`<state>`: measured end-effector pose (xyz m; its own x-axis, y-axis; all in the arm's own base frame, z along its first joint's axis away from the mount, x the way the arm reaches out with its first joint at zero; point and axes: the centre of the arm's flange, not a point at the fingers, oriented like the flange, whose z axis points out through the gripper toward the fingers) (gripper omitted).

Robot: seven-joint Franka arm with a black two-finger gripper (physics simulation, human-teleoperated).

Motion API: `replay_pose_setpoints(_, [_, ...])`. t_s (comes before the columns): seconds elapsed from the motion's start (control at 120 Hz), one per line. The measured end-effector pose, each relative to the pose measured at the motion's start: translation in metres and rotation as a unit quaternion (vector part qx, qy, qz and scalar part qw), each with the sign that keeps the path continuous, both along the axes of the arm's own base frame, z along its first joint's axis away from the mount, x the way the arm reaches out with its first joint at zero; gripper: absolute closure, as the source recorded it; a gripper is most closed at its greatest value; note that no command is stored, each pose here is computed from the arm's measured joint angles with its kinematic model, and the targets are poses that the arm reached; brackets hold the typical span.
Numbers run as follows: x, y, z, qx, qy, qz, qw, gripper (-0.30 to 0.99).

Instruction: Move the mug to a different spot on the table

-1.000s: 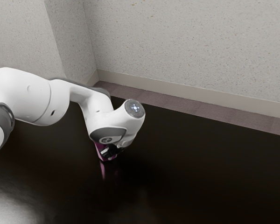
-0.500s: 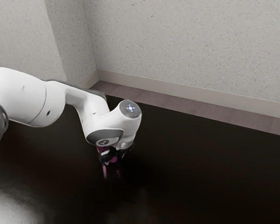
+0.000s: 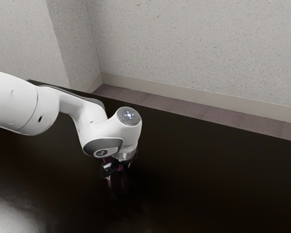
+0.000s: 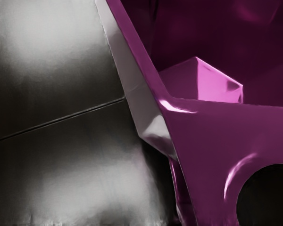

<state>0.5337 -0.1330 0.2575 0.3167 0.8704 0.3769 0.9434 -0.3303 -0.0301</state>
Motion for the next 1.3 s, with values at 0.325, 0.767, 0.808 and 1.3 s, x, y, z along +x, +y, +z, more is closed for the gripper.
replay_pose_setpoints(0.325, [-0.019,-0.019,0.027,-0.02,-0.028,0.016,0.999,0.01])
replay_pose_setpoints(0.767, [-0.033,-0.068,0.111,-0.057,-0.109,0.015,0.992,0.0])
replay_pose_setpoints(0.808, [-0.032,-0.071,0.123,-0.063,-0.116,0.012,0.991,0.0])
replay_pose_setpoints(1.3, [0.031,-0.045,0.252,-0.106,-0.029,-0.219,0.97,0.0])
